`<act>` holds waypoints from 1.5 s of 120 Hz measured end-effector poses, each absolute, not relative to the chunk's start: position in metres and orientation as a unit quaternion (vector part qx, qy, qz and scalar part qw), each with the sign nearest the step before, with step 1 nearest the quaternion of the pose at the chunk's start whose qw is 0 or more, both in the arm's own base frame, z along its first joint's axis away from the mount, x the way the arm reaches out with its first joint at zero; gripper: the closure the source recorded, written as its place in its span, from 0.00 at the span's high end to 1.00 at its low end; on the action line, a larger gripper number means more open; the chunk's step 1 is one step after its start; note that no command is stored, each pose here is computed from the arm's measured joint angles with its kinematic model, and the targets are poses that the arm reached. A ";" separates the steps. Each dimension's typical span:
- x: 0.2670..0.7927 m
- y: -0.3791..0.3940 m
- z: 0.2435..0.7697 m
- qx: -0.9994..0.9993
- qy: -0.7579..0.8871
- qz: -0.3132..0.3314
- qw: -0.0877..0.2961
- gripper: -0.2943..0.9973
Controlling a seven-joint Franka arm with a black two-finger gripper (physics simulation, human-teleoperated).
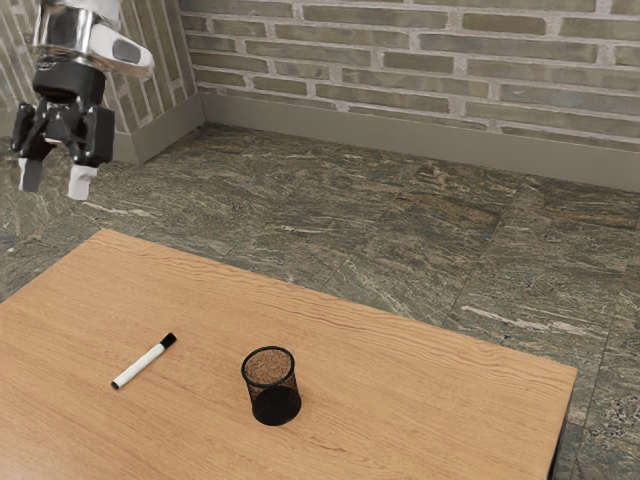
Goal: Put the marker into the pen holder.
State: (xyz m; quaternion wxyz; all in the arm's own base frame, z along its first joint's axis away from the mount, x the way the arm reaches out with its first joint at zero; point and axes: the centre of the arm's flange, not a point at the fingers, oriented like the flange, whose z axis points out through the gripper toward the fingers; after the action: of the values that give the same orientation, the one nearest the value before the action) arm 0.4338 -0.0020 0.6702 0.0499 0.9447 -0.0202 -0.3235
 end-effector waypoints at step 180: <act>0.442 0.128 0.255 0.996 0.034 -0.081 -0.003 0.59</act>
State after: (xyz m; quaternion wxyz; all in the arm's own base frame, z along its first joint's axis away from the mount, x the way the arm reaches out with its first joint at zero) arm 0.4423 0.1284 0.2555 -0.0028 0.9961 0.0344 -0.0814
